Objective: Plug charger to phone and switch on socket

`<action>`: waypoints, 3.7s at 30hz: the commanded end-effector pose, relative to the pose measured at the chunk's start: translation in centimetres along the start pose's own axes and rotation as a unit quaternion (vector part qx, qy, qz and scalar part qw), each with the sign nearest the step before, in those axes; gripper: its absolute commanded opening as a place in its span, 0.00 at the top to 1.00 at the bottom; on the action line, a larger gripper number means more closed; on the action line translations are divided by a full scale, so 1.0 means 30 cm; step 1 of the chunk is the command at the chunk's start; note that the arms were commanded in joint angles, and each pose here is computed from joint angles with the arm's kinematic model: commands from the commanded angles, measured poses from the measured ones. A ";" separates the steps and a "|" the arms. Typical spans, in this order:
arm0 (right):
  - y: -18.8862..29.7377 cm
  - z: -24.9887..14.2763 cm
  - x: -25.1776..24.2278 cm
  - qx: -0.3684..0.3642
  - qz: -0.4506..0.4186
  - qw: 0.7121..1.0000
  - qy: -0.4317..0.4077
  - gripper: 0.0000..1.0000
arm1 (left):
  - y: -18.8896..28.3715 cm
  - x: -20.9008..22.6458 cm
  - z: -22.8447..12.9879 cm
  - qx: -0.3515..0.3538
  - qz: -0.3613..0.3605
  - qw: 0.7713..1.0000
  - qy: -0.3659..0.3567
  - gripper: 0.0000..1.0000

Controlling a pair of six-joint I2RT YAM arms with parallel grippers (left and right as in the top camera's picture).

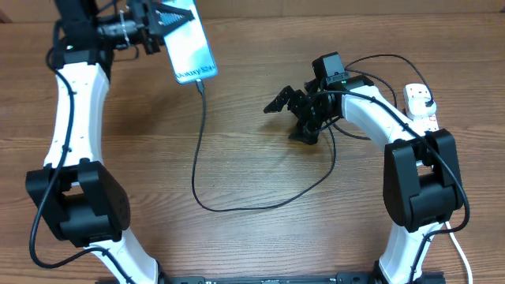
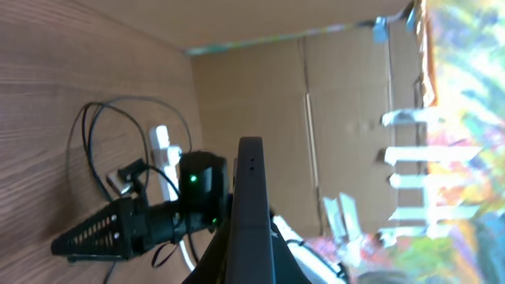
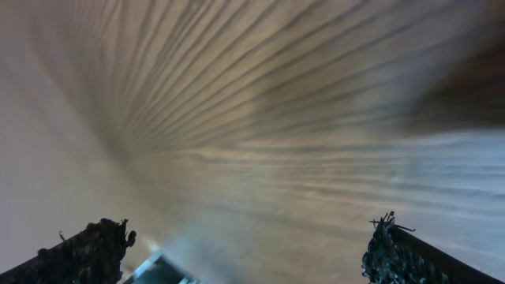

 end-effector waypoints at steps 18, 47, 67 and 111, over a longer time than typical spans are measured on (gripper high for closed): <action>0.417 -0.106 0.255 -0.197 0.040 0.964 0.175 0.00 | -0.187 0.209 -0.183 -0.030 0.320 0.946 -0.041 0.96; 0.481 -0.145 0.287 -0.216 0.058 0.956 0.193 0.00 | -0.508 0.541 -0.228 -0.020 0.461 0.885 0.068 0.96; 0.482 -0.144 0.288 -0.218 0.057 0.954 0.195 0.00 | -0.511 0.577 -0.217 -0.043 0.487 0.871 0.056 0.96; 0.483 -0.139 0.284 -0.227 0.047 0.954 0.192 0.00 | -0.505 0.709 -0.280 -0.017 0.516 0.854 0.060 0.96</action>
Point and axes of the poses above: each gripper's point midway between its finger pads, its own y axis back along the fingers, its own x axis along the line the jaws close on, z = x × y, the point moved 10 cm from there along y, back along the fingers, and after that the axes turned 13 degrees about y, right-handed, at the moved point
